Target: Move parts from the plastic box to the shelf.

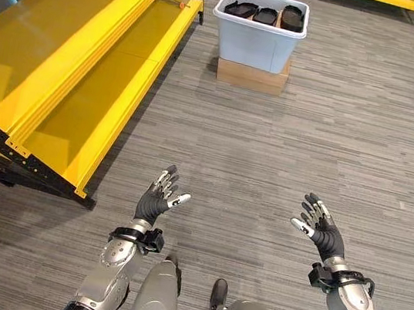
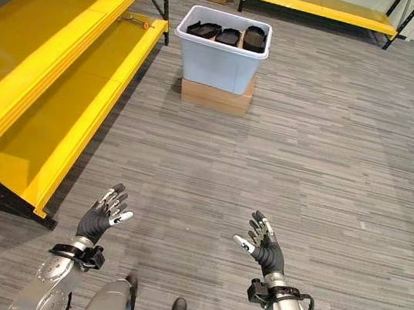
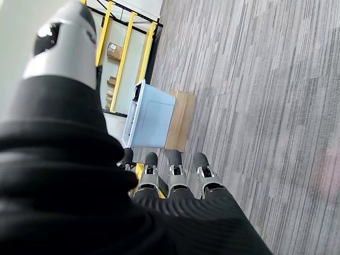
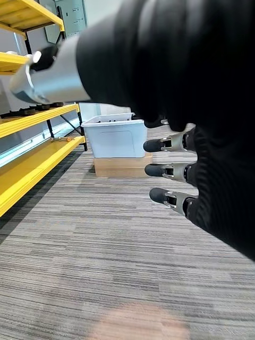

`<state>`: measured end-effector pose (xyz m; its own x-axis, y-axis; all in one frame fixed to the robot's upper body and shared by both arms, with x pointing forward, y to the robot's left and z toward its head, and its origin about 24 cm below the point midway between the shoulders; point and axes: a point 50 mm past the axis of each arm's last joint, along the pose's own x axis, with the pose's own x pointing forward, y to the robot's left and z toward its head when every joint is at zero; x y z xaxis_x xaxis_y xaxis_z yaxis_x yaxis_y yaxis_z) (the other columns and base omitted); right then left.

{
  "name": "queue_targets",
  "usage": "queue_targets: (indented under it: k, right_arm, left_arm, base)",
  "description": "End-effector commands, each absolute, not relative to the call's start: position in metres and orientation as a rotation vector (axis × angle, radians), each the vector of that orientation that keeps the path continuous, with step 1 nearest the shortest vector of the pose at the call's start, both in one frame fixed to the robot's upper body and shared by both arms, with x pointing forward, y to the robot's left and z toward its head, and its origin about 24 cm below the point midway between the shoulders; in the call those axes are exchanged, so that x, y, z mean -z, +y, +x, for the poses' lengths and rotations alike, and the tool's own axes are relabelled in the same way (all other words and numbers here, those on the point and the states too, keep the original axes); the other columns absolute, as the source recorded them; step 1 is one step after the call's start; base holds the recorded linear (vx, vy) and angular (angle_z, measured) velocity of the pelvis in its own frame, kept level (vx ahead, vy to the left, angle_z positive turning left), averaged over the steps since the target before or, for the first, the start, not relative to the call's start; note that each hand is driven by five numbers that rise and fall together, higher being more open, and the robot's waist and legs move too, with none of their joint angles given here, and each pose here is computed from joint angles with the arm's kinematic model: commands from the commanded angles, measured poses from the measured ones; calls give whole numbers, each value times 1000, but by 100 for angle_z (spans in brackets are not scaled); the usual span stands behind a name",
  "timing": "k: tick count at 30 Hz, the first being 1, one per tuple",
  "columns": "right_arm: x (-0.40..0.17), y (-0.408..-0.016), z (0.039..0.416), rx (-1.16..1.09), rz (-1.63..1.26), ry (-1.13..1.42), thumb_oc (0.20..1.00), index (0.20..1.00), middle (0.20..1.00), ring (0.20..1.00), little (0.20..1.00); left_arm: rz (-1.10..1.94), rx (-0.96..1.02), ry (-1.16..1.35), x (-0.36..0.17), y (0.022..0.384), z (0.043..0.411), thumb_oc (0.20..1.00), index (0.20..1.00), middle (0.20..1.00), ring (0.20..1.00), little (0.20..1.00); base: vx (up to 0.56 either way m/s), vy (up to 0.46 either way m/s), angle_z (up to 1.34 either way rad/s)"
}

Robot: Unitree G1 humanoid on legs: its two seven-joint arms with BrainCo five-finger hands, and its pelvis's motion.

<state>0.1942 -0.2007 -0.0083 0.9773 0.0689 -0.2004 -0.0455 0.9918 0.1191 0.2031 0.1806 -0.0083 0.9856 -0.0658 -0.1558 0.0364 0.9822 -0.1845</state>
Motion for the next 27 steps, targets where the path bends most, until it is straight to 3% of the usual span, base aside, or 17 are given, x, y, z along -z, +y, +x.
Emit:
queue_targets:
  k: [1, 17, 27]
  right_arm:
    - [-8, -194, 196, -100, 110, 99, 1000, 1000, 1000, 1000, 1000]
    - [-8, -178, 196, -147, 138, 92, 1000, 1000, 1000, 1000, 1000]
    - [0, -179, 191, -152, 140, 143, 1000, 1000, 1000, 1000, 1000]
  left_arm:
    - [-138, 67, 51, -13, 187, 203, 1000, 1000, 1000, 1000, 1000]
    - [-81, 109, -35, -35, 187, 214, 1000, 1000, 1000, 1000, 1000]
    - [-130, 119, 5, -24, 186, 208, 1000, 1000, 1000, 1000, 1000]
  base:
    - [639, 226, -85]
    - [282, 166, -11]
    - [297, -61, 9]
